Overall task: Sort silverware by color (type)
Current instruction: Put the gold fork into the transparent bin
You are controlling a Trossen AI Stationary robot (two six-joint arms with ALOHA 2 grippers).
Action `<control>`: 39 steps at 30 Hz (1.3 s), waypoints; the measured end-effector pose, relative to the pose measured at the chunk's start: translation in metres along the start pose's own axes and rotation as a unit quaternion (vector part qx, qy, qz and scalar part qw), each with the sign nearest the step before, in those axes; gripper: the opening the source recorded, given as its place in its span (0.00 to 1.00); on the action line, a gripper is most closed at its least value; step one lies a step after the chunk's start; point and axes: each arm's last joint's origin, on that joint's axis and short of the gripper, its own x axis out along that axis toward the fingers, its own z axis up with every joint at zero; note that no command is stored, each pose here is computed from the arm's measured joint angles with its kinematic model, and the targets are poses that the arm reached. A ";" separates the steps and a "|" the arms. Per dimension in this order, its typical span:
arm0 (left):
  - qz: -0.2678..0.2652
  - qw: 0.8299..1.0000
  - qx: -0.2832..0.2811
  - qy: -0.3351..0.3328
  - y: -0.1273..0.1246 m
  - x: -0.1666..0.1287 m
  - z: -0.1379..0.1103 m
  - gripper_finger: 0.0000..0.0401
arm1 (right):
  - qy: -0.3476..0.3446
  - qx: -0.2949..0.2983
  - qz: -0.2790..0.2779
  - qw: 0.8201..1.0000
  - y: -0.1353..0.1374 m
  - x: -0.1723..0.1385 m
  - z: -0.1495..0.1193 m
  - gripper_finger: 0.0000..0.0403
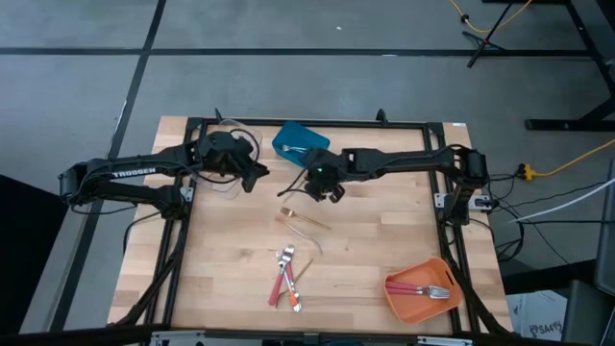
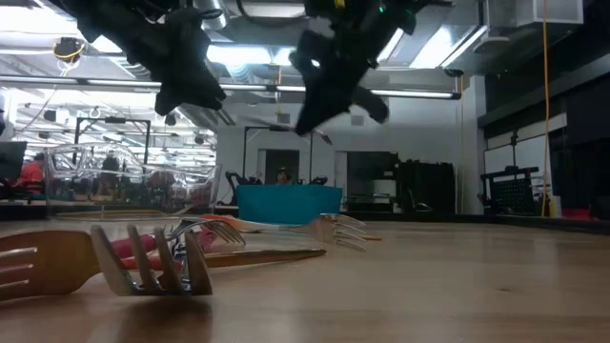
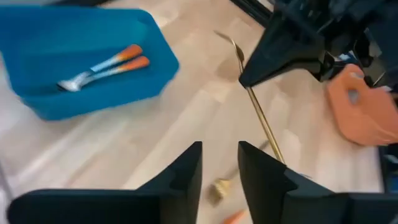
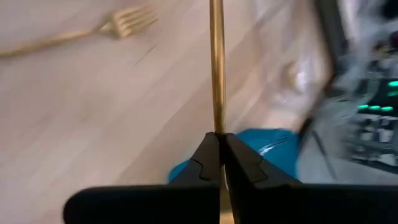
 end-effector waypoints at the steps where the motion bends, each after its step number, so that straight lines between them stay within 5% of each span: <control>1: -0.007 1.000 -0.011 0.003 0.000 0.000 0.000 0.27 | -0.007 0.000 -0.010 1.000 -0.004 -0.002 0.003 0.00; 7: -0.038 0.996 -0.085 0.000 -0.009 0.002 0.000 0.34 | -0.035 0.006 -0.054 0.998 -0.018 -0.009 0.011 0.00; 13: -0.086 0.991 -0.090 -0.044 -0.026 0.005 0.006 0.35 | -0.042 0.007 -0.066 0.997 -0.020 -0.010 0.012 0.00; 39: -0.045 0.994 -0.095 -0.006 -0.039 0.054 -0.016 0.35 | -0.042 0.007 -0.066 0.997 -0.020 -0.010 0.012 0.00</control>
